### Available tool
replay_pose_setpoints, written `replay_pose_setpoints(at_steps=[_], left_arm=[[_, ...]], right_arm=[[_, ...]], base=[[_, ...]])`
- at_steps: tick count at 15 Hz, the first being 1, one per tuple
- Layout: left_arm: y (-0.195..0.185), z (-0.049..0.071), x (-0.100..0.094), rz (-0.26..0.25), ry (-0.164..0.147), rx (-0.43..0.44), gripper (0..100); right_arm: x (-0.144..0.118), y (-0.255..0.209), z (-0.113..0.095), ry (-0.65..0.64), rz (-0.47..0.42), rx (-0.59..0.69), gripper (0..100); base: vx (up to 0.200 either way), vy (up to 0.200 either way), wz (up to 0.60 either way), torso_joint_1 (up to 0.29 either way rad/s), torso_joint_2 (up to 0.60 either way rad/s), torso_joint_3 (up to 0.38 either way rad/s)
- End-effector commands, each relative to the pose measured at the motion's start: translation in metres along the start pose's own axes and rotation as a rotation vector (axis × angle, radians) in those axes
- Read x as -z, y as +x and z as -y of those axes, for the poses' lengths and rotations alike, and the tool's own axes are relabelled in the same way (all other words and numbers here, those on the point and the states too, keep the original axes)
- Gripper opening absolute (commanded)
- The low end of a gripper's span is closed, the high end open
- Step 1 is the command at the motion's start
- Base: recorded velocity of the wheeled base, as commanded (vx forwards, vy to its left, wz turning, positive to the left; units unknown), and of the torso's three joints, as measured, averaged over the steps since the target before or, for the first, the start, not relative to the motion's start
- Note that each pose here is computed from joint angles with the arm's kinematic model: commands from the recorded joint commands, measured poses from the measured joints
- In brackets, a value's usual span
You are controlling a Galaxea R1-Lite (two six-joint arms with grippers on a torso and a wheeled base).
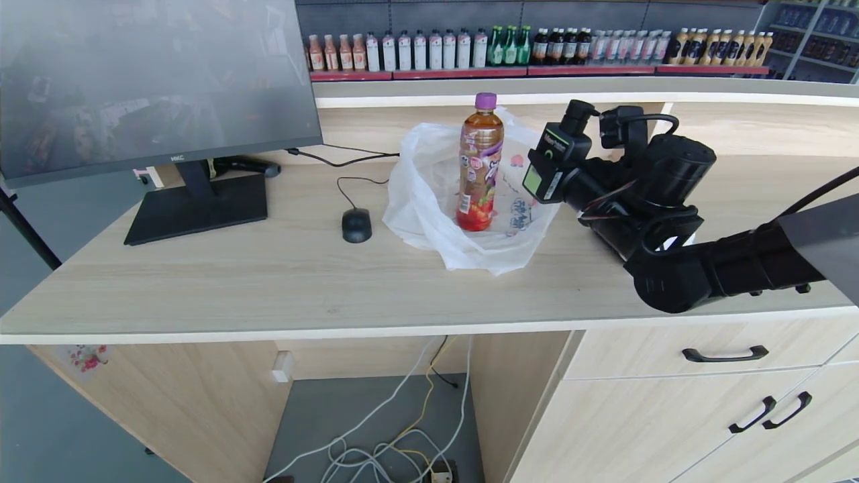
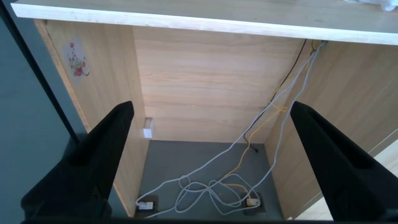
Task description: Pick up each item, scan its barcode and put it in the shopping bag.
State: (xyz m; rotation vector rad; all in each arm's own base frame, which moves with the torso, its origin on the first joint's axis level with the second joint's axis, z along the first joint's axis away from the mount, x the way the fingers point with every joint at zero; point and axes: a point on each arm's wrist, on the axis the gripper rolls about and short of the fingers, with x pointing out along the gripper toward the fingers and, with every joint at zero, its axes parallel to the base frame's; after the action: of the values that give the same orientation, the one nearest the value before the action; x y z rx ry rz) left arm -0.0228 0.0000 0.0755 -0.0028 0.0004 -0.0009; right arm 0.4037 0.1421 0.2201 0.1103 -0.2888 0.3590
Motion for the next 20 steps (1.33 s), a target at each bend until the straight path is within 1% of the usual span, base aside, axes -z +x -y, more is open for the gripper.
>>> replay_pose_setpoints(at_steps=[1,6,12,13,20], left_arm=[[0.0,0.0,0.0,0.0,0.0,-0.001,100],[0.0,0.0,0.0,0.0,0.0,-0.001,100],[0.0,0.0,0.0,0.0,0.0,0.001,100],[0.0,0.0,0.0,0.0,0.0,0.001,100],[0.0,0.0,0.0,0.0,0.0,-0.001,100]], right_arm=[[0.01,0.01,0.001,-0.001,0.003,0.004,0],[0.025,0.028,0.005,-0.002,0.025,0.011,0],[0.049,0.03,0.026,-0.022,-0.018,0.034,0],[0.054,0.031,0.026,-0.024,-0.027,0.014,0],[0.07,0.033,0.026,-0.068,-0.066,0.005,0]], base=[[0.0,0.0,0.0,0.0,0.0,0.0],[0.0,0.0,0.0,0.0,0.0,0.0],[0.0,0.0,0.0,0.0,0.0,0.0],[0.0,0.0,0.0,0.0,0.0,0.0],[0.0,0.0,0.0,0.0,0.0,0.0]])
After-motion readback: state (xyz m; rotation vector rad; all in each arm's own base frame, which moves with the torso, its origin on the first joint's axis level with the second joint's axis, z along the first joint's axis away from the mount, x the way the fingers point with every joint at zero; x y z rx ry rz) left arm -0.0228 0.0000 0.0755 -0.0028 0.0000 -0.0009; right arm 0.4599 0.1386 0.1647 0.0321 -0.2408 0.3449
